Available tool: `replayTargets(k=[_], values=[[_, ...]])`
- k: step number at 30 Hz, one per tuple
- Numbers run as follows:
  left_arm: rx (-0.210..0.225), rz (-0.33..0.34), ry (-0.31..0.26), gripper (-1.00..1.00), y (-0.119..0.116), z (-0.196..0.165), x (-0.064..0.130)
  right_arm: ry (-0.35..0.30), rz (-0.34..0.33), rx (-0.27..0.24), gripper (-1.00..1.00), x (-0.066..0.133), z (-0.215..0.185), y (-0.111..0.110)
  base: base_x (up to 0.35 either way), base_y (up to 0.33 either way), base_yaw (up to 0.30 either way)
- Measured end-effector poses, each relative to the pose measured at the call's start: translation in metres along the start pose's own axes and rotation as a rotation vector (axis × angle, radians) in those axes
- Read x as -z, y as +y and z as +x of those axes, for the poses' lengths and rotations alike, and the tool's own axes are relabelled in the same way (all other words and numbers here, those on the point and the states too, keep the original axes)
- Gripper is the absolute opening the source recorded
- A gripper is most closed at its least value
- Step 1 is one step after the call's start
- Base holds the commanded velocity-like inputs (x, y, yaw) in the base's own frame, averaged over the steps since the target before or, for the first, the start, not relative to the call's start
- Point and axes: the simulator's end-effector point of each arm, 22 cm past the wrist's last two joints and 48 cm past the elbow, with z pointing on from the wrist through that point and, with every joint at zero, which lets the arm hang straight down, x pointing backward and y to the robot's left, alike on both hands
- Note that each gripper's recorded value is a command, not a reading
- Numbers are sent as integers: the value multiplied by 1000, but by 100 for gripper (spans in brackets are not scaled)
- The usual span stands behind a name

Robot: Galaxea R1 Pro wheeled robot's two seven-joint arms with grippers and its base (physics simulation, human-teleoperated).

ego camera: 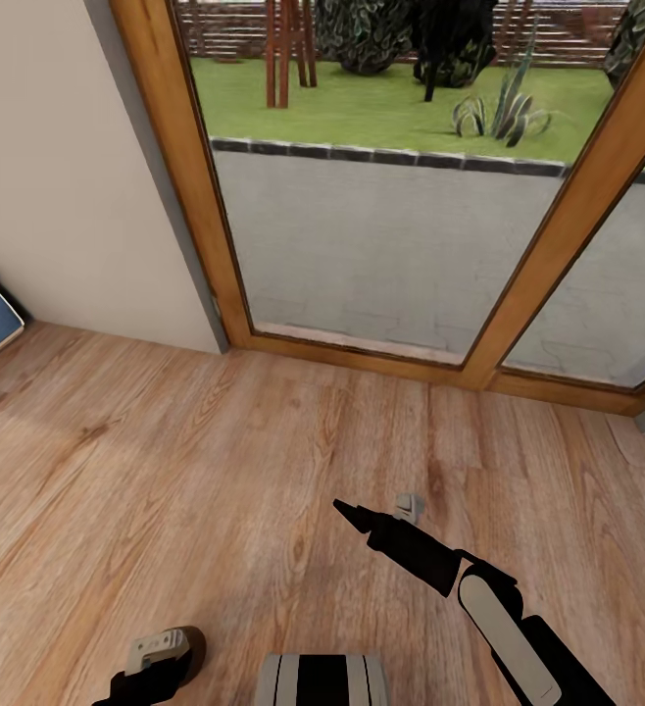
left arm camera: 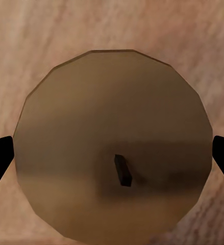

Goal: Place each of the two pumpkins and all three candles from the living room inside a cabinet in the living room (use any cabinet), then make sure every cabinet is closed, and position the cauldron so it is next to a table in the living room.

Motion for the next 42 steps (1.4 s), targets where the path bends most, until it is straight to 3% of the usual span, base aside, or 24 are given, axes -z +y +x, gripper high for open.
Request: replayTargets(k=[11,21,26,30,32,35,37,40,42], values=[[17,2,-13,-100,0,-7,0,0,1,0,100,0,0,0,0,0,0],[19,13,-42,-100,-6,-23,7,-19,-15,28,100,5,-11,16,0,0,0],[26,58,-98,-100,-22,-60,16,-26,-20,40,100,7,-15,23,0,0,0],[29,126,-44,-100,-44,-95,35,-34,-26,51,100,9,-19,29,0,0,0],[42,136,0,-100,-38,-121,53,-38,-29,56,100,10,-21,33,0,0,0],[87,133,20,-100,-20,-158,82,-44,-35,66,100,12,-25,38,0,0,0],[121,128,25,-100,-5,-183,106,-48,-38,71,100,13,-26,41,0,0,0],[115,138,-23,-100,2,-222,141,-54,-44,81,100,14,-30,47,0,0,0],[104,135,-52,-100,7,-237,154,-57,-48,88,100,16,-31,51,0,0,0]])
